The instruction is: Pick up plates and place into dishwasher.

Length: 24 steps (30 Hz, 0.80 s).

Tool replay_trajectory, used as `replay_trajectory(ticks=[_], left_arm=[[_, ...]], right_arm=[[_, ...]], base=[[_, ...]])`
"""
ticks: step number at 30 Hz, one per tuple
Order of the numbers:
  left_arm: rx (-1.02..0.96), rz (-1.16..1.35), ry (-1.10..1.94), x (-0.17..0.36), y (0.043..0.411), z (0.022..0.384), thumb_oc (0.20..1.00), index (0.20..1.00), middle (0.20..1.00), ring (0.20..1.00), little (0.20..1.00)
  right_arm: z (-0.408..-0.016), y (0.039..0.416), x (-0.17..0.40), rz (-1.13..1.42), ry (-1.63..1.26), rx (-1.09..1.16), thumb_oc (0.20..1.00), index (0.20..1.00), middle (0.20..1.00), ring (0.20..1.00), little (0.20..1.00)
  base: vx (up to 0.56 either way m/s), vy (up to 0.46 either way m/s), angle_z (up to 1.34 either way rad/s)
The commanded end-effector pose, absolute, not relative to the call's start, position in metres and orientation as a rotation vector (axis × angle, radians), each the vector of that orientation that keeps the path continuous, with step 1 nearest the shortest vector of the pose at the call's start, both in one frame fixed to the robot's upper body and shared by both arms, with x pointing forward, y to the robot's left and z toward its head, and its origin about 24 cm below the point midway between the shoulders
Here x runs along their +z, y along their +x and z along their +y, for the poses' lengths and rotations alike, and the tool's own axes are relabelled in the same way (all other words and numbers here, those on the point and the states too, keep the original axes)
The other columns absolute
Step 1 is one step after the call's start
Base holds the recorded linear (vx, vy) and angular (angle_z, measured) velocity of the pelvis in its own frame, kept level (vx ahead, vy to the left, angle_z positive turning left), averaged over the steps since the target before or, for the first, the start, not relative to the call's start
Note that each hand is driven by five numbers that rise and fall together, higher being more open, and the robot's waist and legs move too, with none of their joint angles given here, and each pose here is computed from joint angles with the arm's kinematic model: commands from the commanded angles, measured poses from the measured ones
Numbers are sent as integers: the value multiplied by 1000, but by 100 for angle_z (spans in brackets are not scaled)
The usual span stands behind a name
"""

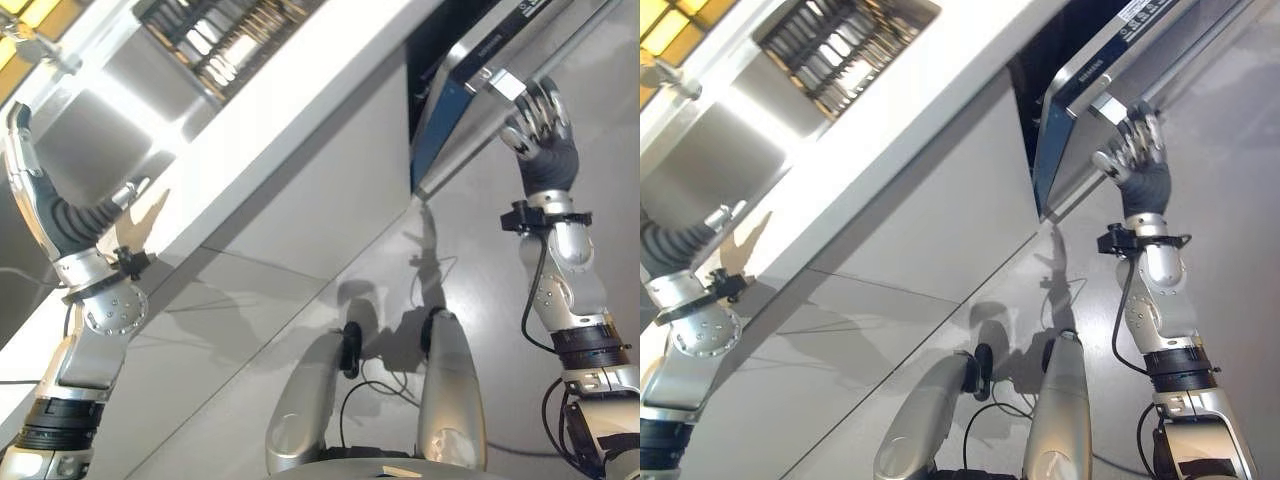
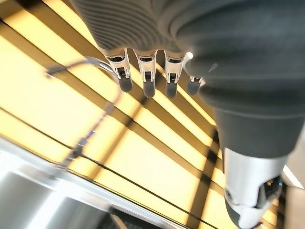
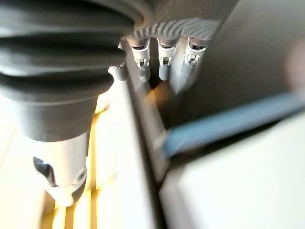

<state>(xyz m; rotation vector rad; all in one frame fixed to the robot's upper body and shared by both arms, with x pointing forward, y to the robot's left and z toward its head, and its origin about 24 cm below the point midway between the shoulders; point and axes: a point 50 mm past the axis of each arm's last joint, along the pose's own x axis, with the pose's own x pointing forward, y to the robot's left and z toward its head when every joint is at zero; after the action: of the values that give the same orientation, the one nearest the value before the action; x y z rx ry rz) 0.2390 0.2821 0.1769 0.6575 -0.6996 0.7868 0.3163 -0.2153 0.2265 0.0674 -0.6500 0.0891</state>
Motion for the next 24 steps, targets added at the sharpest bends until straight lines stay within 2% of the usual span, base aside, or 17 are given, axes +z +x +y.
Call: replay_trajectory(ticks=[1,11,18,22,24], left_arm=[[775,-755,704,193,231,292,1000,1000,1000,1000,1000],[681,-732,706,189,239,282,1000,1000,1000,1000,1000],[644,-679,673,173,235,275,1000,1000,1000,1000,1000],[606,-650,566,168,231,273,1000,1000,1000,1000,1000],[521,-622,456,165,235,264,1000,1000,1000,1000,1000]], right_arm=[[-190,309,268,-870,105,155,1000,1000,1000,1000,1000],[-180,309,208,-651,200,34,1000,1000,1000,1000,1000],[-192,278,157,-469,188,-269,1000,1000,1000,1000,1000],[-180,262,164,-523,121,-187,1000,1000,1000,1000,1000],[-169,258,172,-580,101,-95,1000,1000,1000,1000,1000]], base=[[43,-74,42],[22,-1,17],[-61,145,0],[-88,169,-22],[-81,136,-18]])
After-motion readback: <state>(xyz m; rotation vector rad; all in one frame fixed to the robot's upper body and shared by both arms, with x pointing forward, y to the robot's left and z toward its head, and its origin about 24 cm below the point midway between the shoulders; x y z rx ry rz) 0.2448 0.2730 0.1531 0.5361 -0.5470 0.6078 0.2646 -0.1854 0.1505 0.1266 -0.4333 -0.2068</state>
